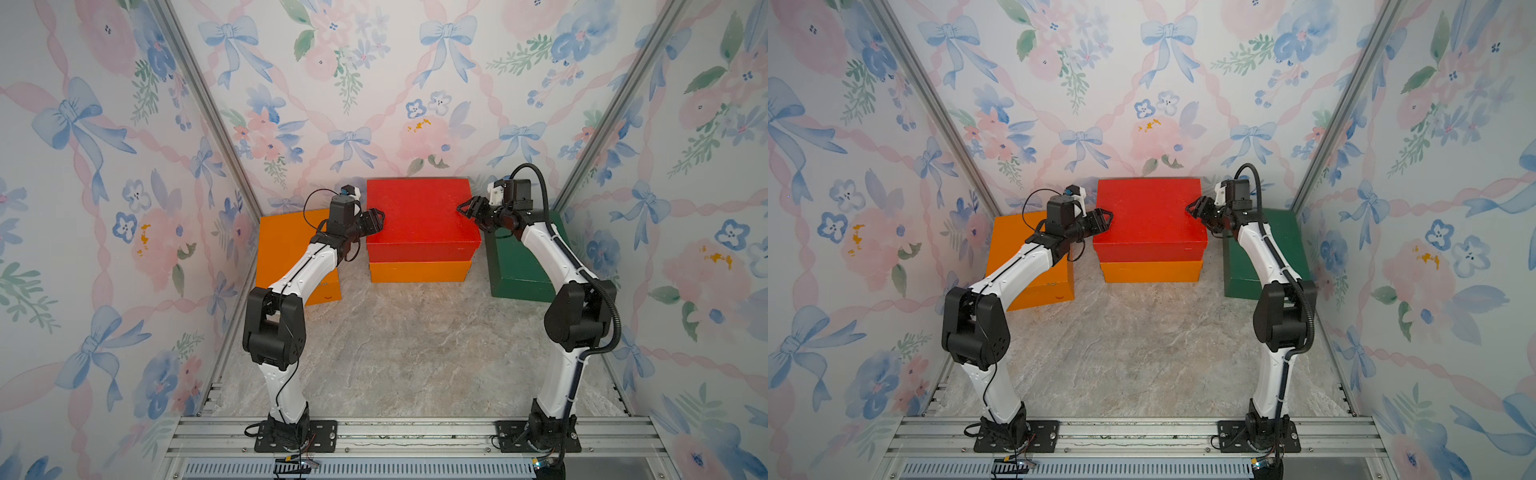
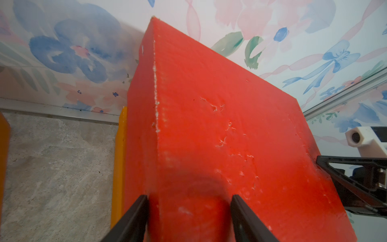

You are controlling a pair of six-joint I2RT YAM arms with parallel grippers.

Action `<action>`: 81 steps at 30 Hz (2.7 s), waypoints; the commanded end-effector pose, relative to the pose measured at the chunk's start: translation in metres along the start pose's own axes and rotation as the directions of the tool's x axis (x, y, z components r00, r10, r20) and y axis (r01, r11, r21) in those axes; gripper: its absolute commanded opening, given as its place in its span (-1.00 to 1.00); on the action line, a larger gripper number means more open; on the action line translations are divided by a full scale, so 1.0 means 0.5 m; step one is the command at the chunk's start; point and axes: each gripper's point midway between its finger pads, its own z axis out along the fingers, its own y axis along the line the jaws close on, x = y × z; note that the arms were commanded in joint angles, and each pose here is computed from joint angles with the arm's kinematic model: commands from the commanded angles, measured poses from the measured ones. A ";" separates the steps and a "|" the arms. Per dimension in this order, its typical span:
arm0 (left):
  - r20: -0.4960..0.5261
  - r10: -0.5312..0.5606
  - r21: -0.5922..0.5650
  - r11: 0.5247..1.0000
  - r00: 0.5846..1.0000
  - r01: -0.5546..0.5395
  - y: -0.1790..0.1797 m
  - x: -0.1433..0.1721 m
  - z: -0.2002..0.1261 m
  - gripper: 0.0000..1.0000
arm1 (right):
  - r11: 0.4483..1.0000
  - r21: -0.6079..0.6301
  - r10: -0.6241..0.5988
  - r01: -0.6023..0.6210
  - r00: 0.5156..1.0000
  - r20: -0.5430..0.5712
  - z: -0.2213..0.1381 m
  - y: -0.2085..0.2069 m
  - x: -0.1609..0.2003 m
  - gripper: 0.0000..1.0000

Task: Stack the shoeboxes
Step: Place the shoebox at the shoebox.

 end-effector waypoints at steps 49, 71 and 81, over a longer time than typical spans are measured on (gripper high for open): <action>-0.004 -0.011 0.148 0.989 1.000 0.011 -0.025 -0.031 0.039 0.96 | 0.993 -0.097 0.066 -0.070 0.996 -0.053 0.019 0.000 -0.021 0.94; 0.056 -0.009 0.145 0.989 0.998 0.001 -0.024 -0.086 -0.005 0.96 | 0.997 0.055 0.053 -0.052 0.998 -0.031 0.000 -0.069 -0.047 0.94; 0.079 -0.010 0.150 0.989 0.997 -0.002 -0.031 -0.104 -0.038 0.96 | 0.997 0.054 0.053 -0.052 0.999 -0.014 -0.035 -0.058 -0.056 0.94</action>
